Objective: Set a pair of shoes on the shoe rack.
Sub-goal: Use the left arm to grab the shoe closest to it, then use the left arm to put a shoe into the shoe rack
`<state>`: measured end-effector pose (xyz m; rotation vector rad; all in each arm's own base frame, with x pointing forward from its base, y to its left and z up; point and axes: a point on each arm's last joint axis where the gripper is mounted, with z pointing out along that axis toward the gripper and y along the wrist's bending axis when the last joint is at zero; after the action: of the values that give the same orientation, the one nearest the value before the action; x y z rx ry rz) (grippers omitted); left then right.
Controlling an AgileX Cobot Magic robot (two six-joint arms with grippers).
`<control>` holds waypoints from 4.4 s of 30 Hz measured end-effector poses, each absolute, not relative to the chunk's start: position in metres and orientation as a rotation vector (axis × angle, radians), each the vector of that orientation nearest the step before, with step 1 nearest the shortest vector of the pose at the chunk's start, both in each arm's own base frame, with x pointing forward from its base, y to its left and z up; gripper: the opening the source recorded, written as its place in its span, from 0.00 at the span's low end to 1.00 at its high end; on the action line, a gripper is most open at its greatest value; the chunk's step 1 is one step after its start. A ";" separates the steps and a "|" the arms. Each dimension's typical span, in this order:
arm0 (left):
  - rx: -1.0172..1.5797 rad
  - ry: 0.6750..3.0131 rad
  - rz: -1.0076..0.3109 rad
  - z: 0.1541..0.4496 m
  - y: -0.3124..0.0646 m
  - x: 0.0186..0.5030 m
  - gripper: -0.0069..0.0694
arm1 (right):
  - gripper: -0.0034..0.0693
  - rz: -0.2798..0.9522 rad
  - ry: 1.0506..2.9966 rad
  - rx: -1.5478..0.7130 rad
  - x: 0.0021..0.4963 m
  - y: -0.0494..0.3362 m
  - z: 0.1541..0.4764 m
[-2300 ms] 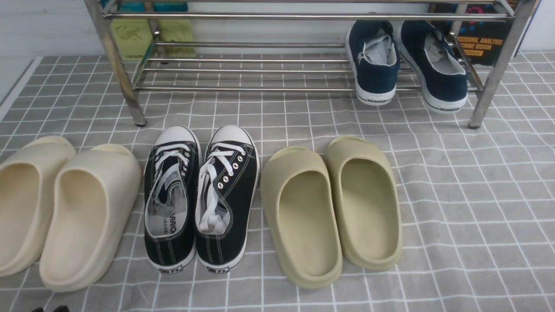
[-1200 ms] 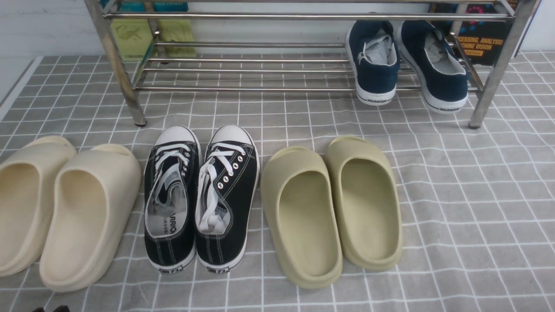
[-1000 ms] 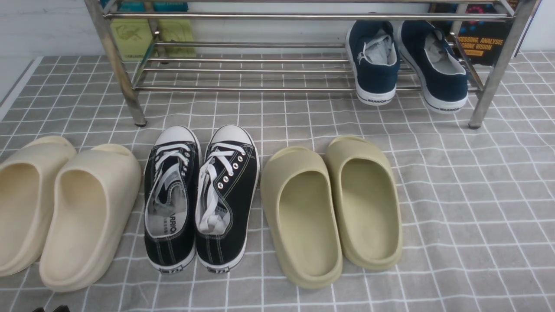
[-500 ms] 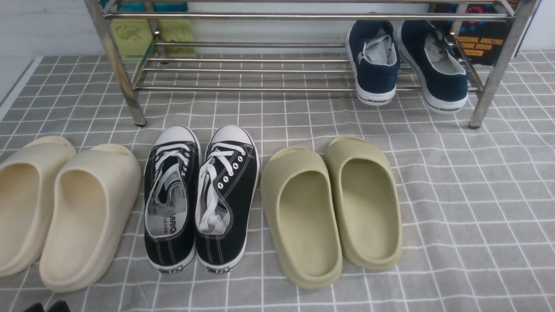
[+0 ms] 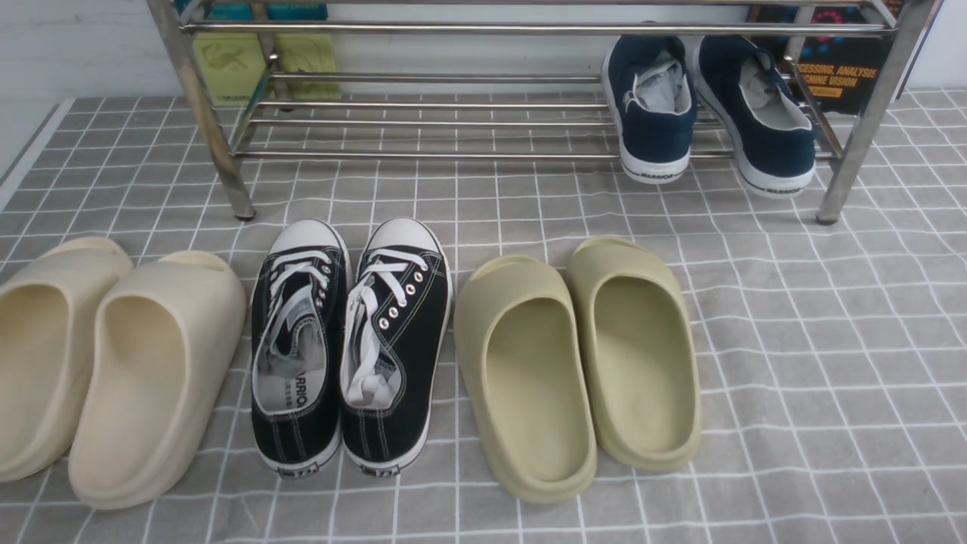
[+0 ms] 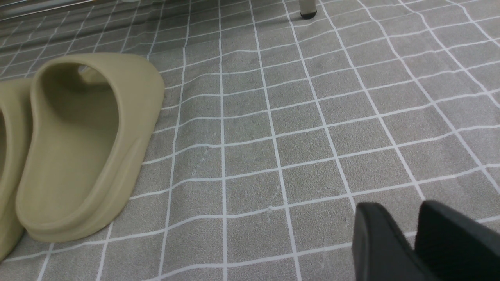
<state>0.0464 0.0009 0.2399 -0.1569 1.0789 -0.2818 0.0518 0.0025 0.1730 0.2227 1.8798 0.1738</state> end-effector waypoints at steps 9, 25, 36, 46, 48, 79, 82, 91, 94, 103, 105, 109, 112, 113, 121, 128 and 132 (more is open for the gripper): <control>-0.173 0.992 -0.381 0.315 0.000 0.025 0.07 | 0.32 0.174 1.880 0.223 0.052 0.002 0.173; -0.383 2.097 -0.385 0.292 -0.015 0.154 0.07 | 0.35 0.174 1.880 0.223 0.052 0.002 0.173; -0.149 2.645 -0.302 0.256 -0.030 0.271 0.46 | 0.35 0.175 1.880 0.223 0.052 0.003 0.173; -0.134 2.771 -0.315 0.205 -0.038 0.309 0.31 | 0.37 0.175 1.880 0.223 0.052 0.003 0.173; -0.071 2.766 -0.309 0.198 -0.047 0.312 0.21 | 0.37 0.175 1.880 0.223 0.052 0.003 0.173; -0.141 2.745 -0.222 0.215 -0.053 0.309 0.60 | 0.38 0.174 1.880 0.223 0.052 0.002 0.173; -0.125 2.747 -0.207 0.212 -0.052 0.311 0.65 | 0.38 0.174 1.880 0.223 0.052 0.002 0.173; -0.098 2.792 -0.145 0.196 -0.050 0.318 0.08 | 0.38 0.174 1.880 0.223 0.052 0.002 0.173; -0.133 2.774 -0.156 0.210 -0.050 0.316 0.09 | 0.38 0.174 1.880 0.223 0.052 0.002 0.173; -0.161 2.537 -0.239 0.303 -0.052 0.320 0.09 | 0.38 0.174 1.880 0.223 0.052 0.002 0.173; -0.159 2.508 -0.246 0.310 -0.054 0.330 0.09 | 0.38 0.174 1.880 0.223 0.052 0.002 0.173; -0.154 2.487 -0.242 0.311 -0.057 0.357 0.09 | 0.38 0.175 1.880 0.223 0.052 0.003 0.173; -0.152 2.469 -0.240 0.304 -0.062 0.392 0.09 | 0.38 0.175 1.880 0.223 0.052 0.003 0.173; -0.152 2.457 -0.242 0.301 -0.063 0.405 0.09 | 0.38 0.175 1.880 0.223 0.052 0.003 0.173; -0.139 2.325 -0.249 0.281 -0.073 0.477 0.09 | 0.38 0.175 1.880 0.223 0.052 0.003 0.173; -0.124 2.204 -0.245 0.262 -0.076 0.508 0.12 | 0.38 0.175 1.880 0.223 0.052 0.003 0.173; -0.118 2.149 -0.244 0.260 -0.075 0.514 0.29 | 0.38 0.175 1.880 0.223 0.052 0.003 0.173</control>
<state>0.5139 -0.0751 0.2600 -0.1182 2.1494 -0.2442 0.0518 0.0025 0.1730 0.2233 1.8798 0.1747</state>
